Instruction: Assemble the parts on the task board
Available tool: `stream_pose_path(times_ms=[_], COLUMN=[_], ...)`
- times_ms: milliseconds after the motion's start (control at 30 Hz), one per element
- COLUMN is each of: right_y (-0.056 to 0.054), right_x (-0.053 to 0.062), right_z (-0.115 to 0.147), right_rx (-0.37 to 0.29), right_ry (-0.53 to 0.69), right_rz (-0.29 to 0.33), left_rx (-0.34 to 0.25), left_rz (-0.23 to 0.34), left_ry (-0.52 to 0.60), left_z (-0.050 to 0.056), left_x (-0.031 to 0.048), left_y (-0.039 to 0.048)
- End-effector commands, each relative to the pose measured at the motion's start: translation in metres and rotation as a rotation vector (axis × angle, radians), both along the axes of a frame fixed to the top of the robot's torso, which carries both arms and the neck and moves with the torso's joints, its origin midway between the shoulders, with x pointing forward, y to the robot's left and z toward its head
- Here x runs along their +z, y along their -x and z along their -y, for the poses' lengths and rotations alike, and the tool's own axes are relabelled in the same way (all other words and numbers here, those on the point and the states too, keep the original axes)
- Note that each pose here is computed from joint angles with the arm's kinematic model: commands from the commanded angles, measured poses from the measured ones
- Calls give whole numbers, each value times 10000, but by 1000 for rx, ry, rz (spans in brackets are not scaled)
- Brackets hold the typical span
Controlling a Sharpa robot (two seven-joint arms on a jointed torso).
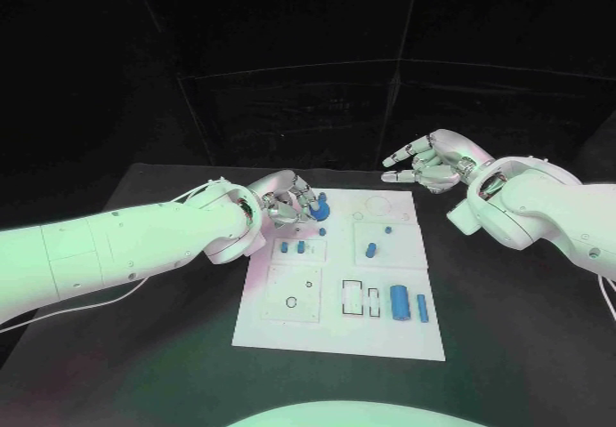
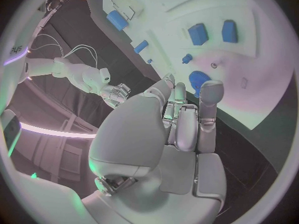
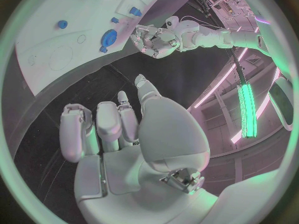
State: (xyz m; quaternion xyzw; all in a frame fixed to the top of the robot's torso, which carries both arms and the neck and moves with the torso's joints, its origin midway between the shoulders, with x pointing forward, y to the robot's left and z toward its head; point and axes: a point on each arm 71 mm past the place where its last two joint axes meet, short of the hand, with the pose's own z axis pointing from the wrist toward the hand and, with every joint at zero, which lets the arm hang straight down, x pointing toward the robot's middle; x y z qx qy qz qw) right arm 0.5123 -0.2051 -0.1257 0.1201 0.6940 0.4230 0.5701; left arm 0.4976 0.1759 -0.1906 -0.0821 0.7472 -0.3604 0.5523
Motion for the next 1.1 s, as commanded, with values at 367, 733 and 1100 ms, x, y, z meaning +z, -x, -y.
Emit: stream_pose_path(times_ms=[367, 733, 1100], right_y=[6, 7, 7], right_x=[15, 14, 14], right_z=[-28, -52, -69], right_rx=[12, 17, 21], right_ry=[-2, -3, -3], right_rz=[5, 4, 4], left_rx=[-226, -232, -225], left_rz=[203, 153, 116], left_ry=[-258, -392, -439], left_z=[306, 434, 474], left_x=[-47, -150, -205], left_y=[-51, -147, -204])
